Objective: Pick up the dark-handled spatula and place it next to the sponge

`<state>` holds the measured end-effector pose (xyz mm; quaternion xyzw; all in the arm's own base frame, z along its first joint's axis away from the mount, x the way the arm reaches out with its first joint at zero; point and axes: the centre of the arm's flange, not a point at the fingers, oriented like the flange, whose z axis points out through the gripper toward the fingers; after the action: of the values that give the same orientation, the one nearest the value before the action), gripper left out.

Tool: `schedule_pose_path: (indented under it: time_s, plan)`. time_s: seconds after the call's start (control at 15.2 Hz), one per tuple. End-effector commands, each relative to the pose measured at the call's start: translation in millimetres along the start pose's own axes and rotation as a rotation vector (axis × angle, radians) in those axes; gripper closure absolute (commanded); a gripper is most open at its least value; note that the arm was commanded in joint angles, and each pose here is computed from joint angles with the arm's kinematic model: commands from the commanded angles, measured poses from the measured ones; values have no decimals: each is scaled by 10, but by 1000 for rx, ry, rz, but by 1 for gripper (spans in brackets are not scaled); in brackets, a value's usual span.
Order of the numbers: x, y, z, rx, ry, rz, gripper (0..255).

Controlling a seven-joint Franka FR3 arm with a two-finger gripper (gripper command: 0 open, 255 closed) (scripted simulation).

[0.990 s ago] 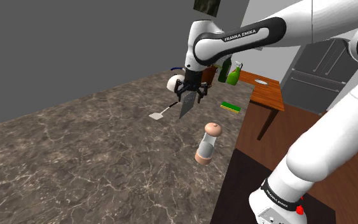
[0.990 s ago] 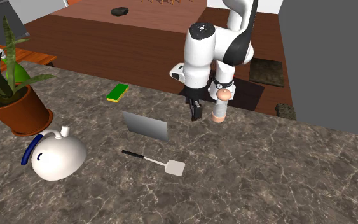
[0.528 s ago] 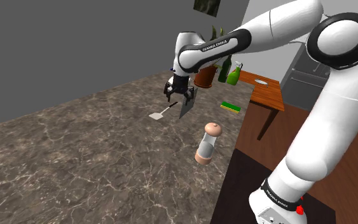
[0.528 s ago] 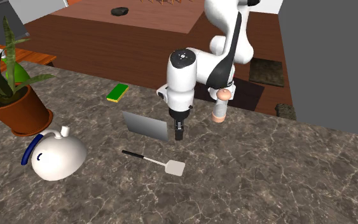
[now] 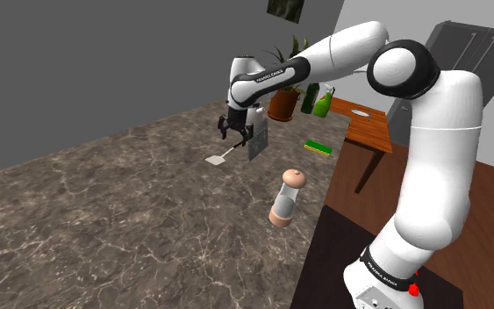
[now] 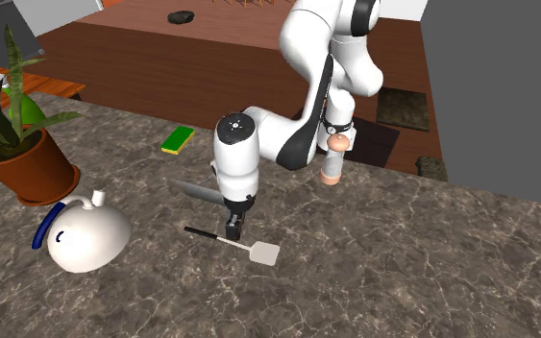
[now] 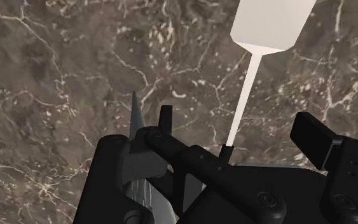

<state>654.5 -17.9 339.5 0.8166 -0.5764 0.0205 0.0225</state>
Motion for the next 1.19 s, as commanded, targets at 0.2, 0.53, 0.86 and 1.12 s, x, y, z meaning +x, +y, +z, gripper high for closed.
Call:
schedule_pose_path:
  time_s: [0.2, 0.53, 0.86, 1.12]
  plan:
    - [319, -259, 273, 6, 6, 115, 0]
    - [320, -260, 537, 6, 6, 115, 0]
    - [321, -261, 620, 6, 6, 115, 0]
    - [321, -261, 620, 6, 6, 115, 0]
